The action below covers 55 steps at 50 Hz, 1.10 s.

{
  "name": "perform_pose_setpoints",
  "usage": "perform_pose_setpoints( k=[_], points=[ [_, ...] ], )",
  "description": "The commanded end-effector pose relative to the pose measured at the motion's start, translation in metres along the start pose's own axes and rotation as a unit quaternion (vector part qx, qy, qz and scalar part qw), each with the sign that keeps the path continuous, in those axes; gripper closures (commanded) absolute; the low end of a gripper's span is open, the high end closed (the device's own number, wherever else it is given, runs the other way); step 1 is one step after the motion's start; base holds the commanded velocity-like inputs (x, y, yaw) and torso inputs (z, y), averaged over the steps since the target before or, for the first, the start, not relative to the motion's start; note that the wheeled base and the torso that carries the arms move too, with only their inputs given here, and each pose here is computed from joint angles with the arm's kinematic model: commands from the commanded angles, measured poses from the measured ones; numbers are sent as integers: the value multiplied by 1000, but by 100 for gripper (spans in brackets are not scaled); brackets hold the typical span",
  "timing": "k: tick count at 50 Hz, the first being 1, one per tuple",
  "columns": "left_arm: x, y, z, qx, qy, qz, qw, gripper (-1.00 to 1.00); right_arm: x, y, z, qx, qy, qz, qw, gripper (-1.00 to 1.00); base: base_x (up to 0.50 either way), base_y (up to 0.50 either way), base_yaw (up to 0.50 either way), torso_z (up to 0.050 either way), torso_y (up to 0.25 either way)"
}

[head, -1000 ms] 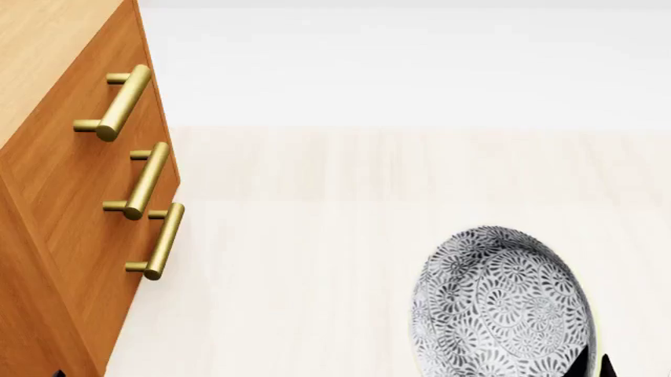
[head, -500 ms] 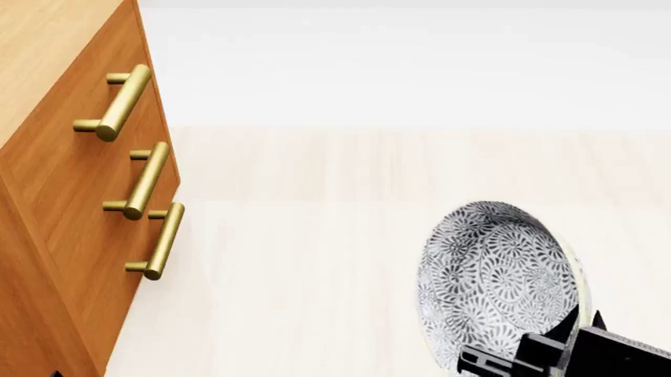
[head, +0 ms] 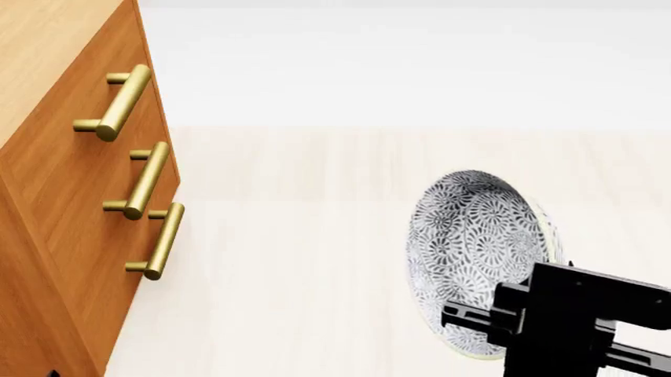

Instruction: Put the bowl on top of the cabinet.

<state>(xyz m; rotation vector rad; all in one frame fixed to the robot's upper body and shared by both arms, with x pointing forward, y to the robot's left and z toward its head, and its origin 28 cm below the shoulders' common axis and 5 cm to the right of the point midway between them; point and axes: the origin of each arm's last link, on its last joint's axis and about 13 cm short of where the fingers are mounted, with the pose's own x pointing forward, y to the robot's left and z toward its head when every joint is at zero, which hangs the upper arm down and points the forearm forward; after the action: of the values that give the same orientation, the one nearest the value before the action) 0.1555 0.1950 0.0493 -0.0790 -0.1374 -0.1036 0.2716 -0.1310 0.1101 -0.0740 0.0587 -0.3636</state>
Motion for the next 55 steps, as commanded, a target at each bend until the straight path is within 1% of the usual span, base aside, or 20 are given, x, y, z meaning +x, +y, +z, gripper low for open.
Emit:
perform_pose_setpoints(
  k=[1,5,6,14,16,18,20,26,30,32,36,40,42,43,46,49,55],
  points=[
    [1,0,0,-1,1,1,1000,-100,9,-3,22,-6,-32,-6,999,100,0,0,0,0,0],
    [1,0,-1,0,2,0,1000,-100,8,-3,29,-12,-41,-9,999,100,0,0,0,0,0],
    [1,0,0,0,2,1,1000,-100,8,-2,32,-8,-54,0,998,100,0,0,0,0,0],
    [2,1,0,0,1,3,1000,-100,15,1,40,-11,-66,7,998,100,0,0,0,0,1],
    [2,1,0,0,2,3,1000,-100,16,1,41,-12,-73,13,997,100,0,0,0,0,0],
    [2,1,-1,0,2,2,1000,-100,15,1,43,-8,-96,35,995,100,0,0,0,0,0],
    [2,1,-1,0,3,2,1000,-100,14,1,46,-12,-120,44,992,100,0,0,0,0,0],
    [3,1,-2,1,4,3,1000,-100,15,1,47,-17,-129,53,990,100,0,0,0,0,0],
    [3,1,-2,1,5,3,1000,-100,12,1,47,-6,-153,100,983,100,0,0,0,0,0],
    [3,1,-2,1,4,4,1000,-100,11,0,47,-4,-158,101,982,100,0,0,0,0,0],
    [4,1,-2,1,5,4,1000,-100,11,0,47,-4,-162,121,979,100,0,0,0,0,3],
    [3,1,-2,1,4,4,1000,-100,11,0,49,10,-158,135,978,100,0,0,0,0,0],
    [3,1,-2,0,4,4,1000,-100,11,0,50,20,-162,154,974,100,0,0,0,0,0],
    [3,1,-2,1,4,4,1000,-100,10,-1,51,37,-161,171,971,100,0,0,0,0,0],
    [3,1,-1,1,3,4,1000,-100,8,-2,52,36,-170,182,968,100,0,0,0,0,0],
    [3,1,-2,0,5,4,1000,-100,5,-3,54,47,-170,208,962,100,0,0,0,0,0],
    [3,1,-2,0,6,3,1000,-100,4,-4,52,48,-173,223,958,100,0,0,0,0,0]
  ],
)
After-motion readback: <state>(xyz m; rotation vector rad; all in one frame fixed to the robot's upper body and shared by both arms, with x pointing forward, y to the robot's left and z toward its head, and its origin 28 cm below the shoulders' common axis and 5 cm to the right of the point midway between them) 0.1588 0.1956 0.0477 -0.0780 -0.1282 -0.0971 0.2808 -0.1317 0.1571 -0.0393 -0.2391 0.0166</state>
